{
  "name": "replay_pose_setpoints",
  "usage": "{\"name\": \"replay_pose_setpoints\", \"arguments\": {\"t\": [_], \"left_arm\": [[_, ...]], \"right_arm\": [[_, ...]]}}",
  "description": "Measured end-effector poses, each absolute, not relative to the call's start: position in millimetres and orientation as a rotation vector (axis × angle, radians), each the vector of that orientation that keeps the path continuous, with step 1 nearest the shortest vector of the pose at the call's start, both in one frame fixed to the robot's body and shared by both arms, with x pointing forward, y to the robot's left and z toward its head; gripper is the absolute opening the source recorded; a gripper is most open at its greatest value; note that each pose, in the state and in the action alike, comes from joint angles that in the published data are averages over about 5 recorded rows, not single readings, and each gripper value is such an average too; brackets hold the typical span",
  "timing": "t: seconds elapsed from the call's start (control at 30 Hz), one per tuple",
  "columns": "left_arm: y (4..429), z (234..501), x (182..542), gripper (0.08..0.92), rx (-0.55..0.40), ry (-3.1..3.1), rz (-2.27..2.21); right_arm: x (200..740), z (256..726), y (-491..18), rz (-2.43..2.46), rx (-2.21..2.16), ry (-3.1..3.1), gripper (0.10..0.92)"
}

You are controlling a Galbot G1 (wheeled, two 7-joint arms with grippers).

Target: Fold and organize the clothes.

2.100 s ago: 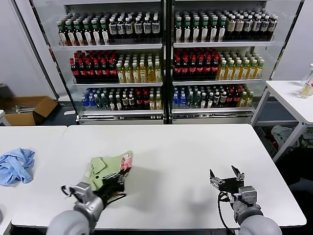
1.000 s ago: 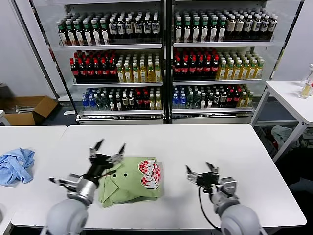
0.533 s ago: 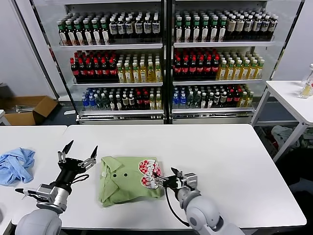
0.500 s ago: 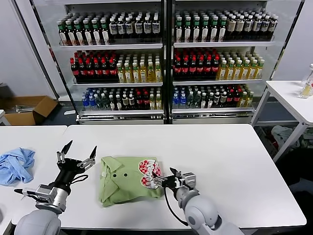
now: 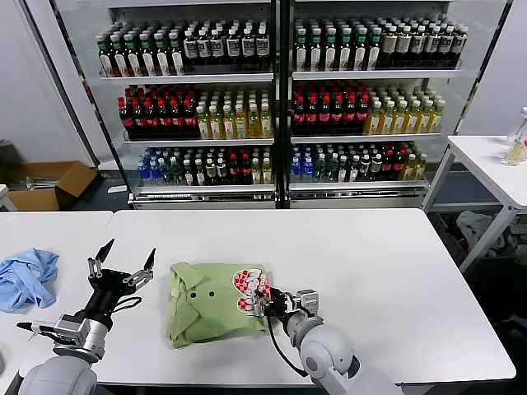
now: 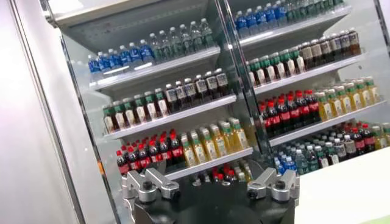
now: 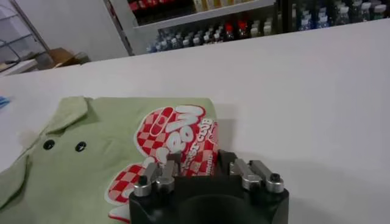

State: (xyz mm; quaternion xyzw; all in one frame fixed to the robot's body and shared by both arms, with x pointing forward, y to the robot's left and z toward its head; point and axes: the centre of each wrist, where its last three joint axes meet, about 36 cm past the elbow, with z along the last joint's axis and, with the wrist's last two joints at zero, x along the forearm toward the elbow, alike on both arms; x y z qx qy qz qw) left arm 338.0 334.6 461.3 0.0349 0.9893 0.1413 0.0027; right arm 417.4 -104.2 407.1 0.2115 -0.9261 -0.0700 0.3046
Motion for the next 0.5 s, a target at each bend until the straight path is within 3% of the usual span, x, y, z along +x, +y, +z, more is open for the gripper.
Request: {"name": "replay_pose_setpoints", "arguments": {"t": [0.33,0.5], "left_arm": [[336,458,339,0.823,0.101,3.106,0.455],[338,456,341,0.823,0.095,3.102,0.467]], "right_arm": [[416,404,-104,-0.225,0.574,-2.448,0.146],[413,412,-112,-0.228,0.583,-2.470,0.106]]}}
